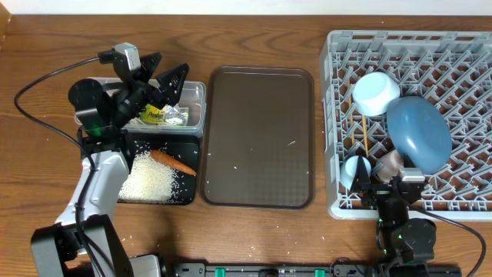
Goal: Sort waste into correct bins and load items into the dishwasher rack
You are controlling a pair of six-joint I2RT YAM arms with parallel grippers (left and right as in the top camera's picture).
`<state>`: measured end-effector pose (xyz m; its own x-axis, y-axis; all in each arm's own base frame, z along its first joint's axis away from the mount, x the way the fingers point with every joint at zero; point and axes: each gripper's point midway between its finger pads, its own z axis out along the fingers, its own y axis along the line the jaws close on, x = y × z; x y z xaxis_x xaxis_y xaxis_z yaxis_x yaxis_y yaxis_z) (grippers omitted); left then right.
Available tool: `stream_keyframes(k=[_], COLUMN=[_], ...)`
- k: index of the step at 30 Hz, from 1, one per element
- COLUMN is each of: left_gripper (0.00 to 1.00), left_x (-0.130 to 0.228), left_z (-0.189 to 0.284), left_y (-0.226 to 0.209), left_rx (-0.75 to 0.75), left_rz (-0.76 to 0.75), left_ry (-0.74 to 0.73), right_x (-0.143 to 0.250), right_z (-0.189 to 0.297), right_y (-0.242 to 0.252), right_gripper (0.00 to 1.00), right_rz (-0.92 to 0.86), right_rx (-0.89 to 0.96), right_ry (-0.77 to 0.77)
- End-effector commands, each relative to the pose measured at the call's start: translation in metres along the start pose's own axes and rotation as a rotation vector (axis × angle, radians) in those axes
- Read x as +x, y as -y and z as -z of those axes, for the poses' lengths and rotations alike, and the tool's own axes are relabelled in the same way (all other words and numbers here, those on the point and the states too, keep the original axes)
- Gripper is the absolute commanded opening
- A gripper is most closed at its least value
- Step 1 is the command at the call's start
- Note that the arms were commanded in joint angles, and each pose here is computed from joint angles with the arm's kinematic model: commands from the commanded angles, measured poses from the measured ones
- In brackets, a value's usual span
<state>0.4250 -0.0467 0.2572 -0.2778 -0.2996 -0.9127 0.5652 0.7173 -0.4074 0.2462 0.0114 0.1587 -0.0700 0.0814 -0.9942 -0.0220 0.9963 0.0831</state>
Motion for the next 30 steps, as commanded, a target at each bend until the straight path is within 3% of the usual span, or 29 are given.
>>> stream_keyframes(k=[1,21,30], left_gripper=[0.96,0.97,0.96], left_x=[-0.006,-0.007,-0.019], left_z=[0.002,0.002,0.029], left_y=[0.005,0.007,0.047], left_rx=[0.009,0.011,-0.005], left_rz=[-0.030,-0.032,0.021], left_ry=[0.011,0.013,-0.027], right_x=[0.000,0.000,0.000], right_z=[0.000,0.000,0.000], right_y=[0.004,0.004,0.004], right_gripper=[0.99,0.99,0.99], right_rz=[-0.013,-0.013,-0.013], right_rx=[0.019,0.018,0.018], right_ry=[0.003,0.003,0.003])
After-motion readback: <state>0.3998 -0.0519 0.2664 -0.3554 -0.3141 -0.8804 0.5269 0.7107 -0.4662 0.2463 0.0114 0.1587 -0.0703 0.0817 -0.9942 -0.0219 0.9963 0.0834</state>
